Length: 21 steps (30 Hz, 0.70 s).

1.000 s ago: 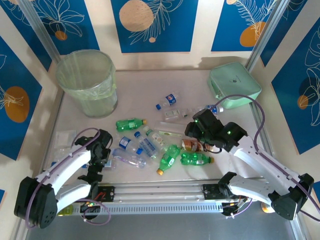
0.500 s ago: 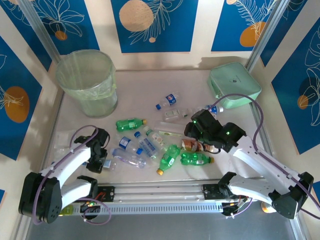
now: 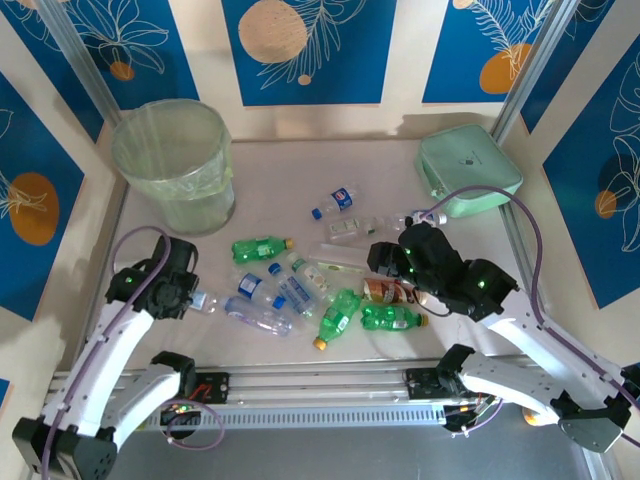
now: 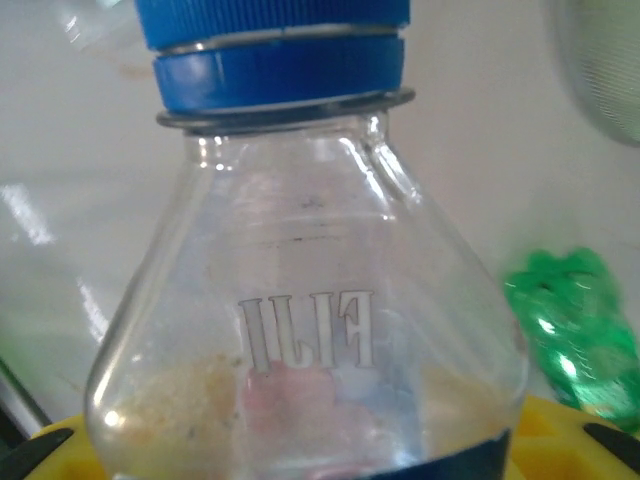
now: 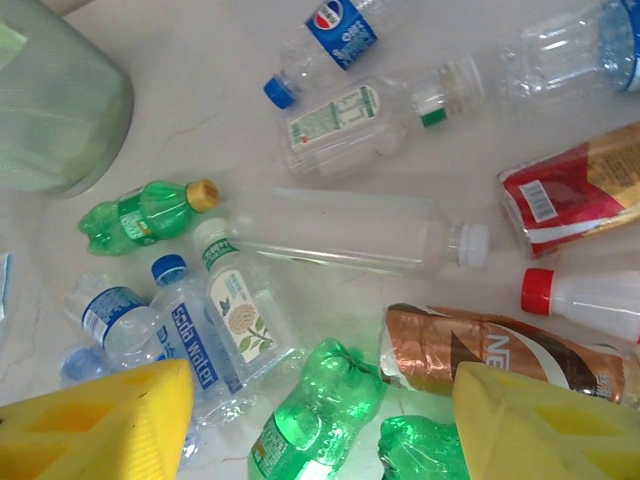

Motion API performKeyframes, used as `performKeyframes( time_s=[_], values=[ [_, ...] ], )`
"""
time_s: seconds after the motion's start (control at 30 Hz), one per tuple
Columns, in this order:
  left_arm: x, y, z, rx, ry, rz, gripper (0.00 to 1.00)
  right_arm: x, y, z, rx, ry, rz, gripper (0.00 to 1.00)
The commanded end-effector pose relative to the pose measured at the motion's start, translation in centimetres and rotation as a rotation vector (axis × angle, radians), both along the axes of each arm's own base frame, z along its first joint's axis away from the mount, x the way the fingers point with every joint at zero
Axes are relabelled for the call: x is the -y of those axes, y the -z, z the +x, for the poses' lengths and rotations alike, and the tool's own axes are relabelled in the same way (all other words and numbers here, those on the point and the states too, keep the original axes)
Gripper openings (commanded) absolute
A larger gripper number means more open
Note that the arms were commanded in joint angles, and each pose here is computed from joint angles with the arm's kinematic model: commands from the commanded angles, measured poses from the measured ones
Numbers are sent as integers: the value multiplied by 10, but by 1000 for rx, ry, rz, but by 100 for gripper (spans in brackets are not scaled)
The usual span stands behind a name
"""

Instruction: Put the plastic bottles in the bin

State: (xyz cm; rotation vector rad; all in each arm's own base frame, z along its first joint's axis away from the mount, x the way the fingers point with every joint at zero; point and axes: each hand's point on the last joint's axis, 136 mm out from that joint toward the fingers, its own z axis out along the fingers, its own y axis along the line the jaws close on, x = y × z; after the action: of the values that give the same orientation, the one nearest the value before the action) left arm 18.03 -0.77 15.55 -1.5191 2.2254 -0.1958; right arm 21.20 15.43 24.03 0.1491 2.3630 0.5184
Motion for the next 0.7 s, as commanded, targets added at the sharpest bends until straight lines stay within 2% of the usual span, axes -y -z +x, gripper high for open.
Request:
performKeyframes(
  time_s=[0.0, 0.13, 0.2, 0.33, 0.53, 0.67],
  values=[
    [-1, -27, 5, 74, 177, 79, 35, -15, -25, 0, 67, -92, 37, 70],
    [8, -57, 15, 177, 287, 90, 34, -23, -37, -2, 109, -158, 50, 70],
    [14, -69, 19, 229, 334, 89, 34, -17, -41, 0, 120, -132, 30, 70],
    [33, -106, 40, 373, 507, 121, 29, -16, -48, 2, 134, -150, -23, 70],
    [75, -184, 72, 636, 788, 171, 30, -39, -67, -3, 212, -285, 7, 70],
    [99, -223, 102, 705, 883, 169, 30, -47, -69, -3, 231, -320, 19, 70]
  ],
)
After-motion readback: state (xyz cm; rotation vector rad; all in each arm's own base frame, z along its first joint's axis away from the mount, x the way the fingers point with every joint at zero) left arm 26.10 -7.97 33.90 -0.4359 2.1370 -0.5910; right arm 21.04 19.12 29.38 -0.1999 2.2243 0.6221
